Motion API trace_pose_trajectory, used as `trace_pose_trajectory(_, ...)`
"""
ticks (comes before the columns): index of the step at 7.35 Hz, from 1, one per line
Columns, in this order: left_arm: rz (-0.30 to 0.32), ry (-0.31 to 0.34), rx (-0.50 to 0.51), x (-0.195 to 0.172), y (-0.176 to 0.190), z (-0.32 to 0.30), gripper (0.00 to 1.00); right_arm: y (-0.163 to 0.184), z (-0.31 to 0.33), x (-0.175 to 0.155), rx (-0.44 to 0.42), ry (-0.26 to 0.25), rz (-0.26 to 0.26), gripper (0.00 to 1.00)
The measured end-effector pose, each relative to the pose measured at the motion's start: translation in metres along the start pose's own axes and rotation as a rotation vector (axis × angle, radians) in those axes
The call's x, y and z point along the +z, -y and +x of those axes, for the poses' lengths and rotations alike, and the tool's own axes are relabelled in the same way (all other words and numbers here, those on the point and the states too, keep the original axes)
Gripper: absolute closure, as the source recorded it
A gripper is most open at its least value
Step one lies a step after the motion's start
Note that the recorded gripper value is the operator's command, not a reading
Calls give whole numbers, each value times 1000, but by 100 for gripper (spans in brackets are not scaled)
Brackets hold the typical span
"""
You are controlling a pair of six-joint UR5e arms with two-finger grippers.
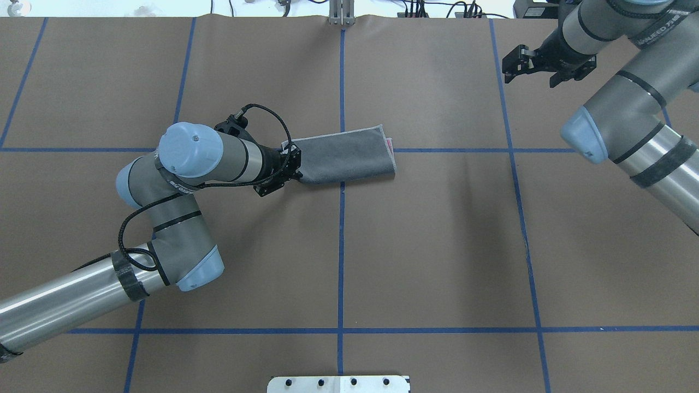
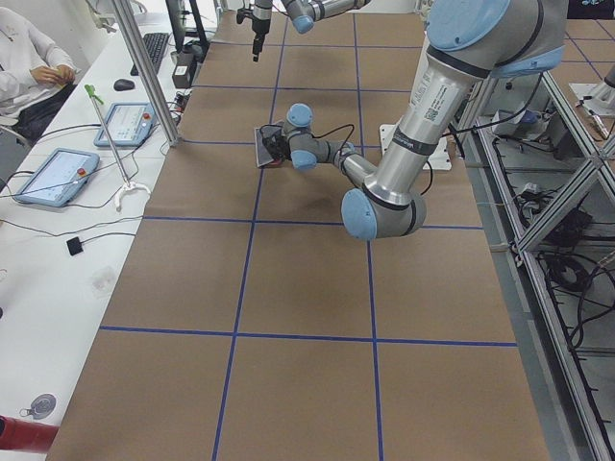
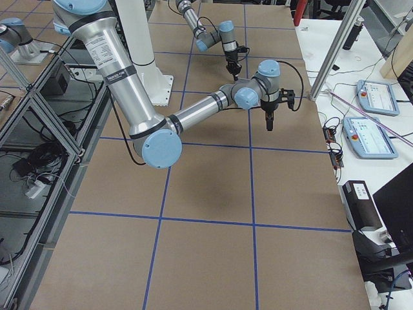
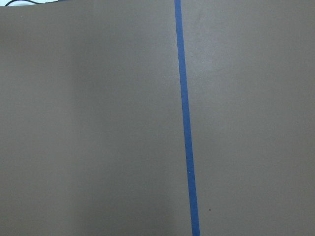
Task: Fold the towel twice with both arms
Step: 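Lift the held strip end and drag it over toward the other end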
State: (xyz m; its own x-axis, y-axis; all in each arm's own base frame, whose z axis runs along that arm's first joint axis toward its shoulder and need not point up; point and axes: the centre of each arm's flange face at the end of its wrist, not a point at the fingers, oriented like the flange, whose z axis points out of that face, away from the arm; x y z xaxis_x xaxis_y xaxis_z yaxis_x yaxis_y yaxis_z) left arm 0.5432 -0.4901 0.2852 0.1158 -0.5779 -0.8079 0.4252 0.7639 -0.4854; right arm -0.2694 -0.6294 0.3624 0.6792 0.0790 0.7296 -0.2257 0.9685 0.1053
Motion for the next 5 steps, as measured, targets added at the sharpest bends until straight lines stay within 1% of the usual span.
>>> trace_pose_trajectory(5,-14,-72,23,-9,-30,57,100,-1,6,3,5,-7,-3,0)
